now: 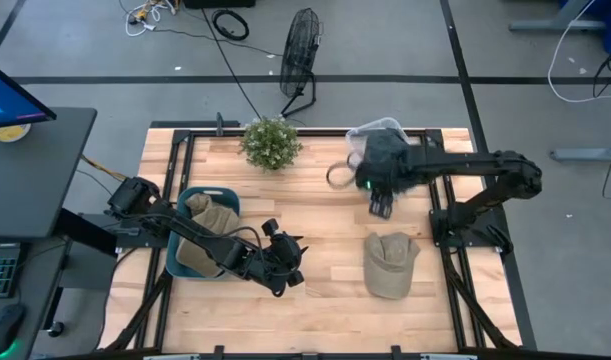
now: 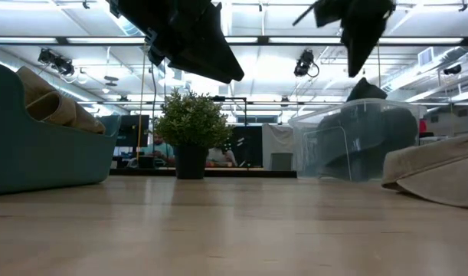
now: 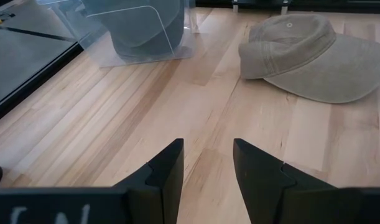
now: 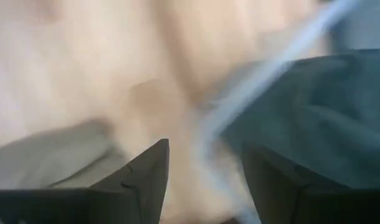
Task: Pick & Place hat
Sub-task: Put the brown cap into the blue bin
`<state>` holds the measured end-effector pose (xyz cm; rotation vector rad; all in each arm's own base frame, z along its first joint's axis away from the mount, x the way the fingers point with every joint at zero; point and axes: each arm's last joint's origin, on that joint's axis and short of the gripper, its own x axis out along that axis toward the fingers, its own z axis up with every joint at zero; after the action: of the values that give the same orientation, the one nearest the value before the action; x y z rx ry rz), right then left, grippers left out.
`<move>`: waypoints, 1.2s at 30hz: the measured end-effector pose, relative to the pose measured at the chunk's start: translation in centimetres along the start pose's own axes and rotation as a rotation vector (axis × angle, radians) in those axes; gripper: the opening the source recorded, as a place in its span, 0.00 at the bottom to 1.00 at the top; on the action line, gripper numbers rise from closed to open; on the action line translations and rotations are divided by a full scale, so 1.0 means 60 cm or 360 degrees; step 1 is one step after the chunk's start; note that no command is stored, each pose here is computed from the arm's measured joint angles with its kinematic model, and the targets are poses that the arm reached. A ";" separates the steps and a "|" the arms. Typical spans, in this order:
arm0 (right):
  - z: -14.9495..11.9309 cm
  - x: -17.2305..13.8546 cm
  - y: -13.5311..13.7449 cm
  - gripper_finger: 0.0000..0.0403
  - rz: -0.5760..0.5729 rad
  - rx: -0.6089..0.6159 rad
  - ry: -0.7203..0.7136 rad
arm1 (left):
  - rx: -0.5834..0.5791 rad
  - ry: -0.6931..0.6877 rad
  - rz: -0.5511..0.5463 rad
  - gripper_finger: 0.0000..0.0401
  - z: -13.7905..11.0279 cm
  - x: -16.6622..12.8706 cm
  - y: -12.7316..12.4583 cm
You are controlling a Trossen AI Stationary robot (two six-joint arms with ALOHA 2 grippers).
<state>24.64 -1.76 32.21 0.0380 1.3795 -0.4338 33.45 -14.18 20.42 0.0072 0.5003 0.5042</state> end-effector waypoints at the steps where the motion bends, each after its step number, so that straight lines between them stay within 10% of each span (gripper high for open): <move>1: -0.005 -0.003 0.017 0.51 0.0037 -0.0030 0.0002 | 0.0000 0.0000 0.0000 0.35 0.000 0.000 0.000; 14: -0.114 0.074 0.239 0.51 0.0653 -0.0271 -0.0072 | -0.0010 -0.0009 -0.0041 0.35 -0.004 -0.012 -0.011; 30: -0.176 0.181 0.234 0.51 0.0458 0.0088 -0.0008 | -0.0021 -0.0010 -0.0052 0.35 -0.006 -0.016 -0.013; 36: -0.162 0.183 0.243 0.27 0.0520 -0.0024 -0.0215 | -0.0019 -0.0004 -0.0054 0.35 -0.004 -0.012 -0.011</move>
<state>21.52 11.37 16.52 0.2150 1.2163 -0.1492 33.08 -15.15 20.44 -0.0123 0.4944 0.4740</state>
